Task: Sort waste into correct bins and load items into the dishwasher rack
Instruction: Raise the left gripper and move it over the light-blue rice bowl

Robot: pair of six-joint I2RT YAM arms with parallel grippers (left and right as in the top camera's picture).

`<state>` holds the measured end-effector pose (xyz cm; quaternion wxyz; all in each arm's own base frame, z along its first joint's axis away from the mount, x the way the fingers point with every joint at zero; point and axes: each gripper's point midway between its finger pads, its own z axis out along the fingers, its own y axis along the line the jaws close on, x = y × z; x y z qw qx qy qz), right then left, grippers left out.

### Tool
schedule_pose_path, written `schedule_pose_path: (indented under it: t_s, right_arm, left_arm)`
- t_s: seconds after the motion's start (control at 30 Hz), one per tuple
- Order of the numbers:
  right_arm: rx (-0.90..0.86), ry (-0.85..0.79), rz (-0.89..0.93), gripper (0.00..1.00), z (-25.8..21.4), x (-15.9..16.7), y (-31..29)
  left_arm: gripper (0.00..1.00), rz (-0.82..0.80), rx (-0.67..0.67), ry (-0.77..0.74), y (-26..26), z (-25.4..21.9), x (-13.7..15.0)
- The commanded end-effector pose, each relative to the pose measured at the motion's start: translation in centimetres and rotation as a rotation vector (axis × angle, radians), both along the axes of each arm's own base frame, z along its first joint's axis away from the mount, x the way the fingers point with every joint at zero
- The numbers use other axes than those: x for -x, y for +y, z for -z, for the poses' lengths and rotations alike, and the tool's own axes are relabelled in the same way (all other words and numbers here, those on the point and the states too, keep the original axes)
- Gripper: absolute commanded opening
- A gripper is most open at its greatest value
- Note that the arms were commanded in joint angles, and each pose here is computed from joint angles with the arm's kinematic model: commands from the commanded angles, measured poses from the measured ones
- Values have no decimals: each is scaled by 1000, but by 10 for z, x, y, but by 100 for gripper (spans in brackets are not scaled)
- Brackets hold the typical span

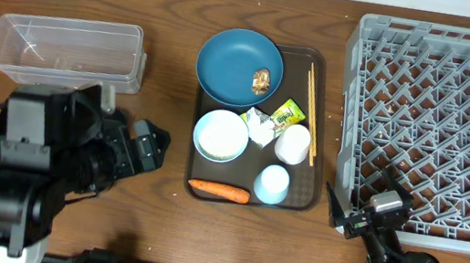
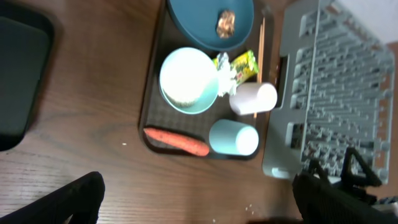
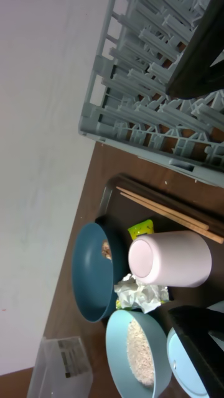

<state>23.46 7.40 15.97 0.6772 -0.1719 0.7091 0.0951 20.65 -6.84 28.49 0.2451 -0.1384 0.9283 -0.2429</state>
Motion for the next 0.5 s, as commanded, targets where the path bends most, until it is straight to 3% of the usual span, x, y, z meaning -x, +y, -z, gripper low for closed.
schedule_pose_path:
  t_s: [0.0,0.3,0.47]
  right_arm:
    - [7,4,2,99,2,0,-1]
    - [7,4,2,99,2,0,-1]
    - [7,4,2,99,2,0,-1]
  left_arm:
    - [98,84,-19,-2,-5,3,-5]
    - [98,252,-76,36,-35,21,-16]
    - [98,106,-264,115,-27,46,-32]
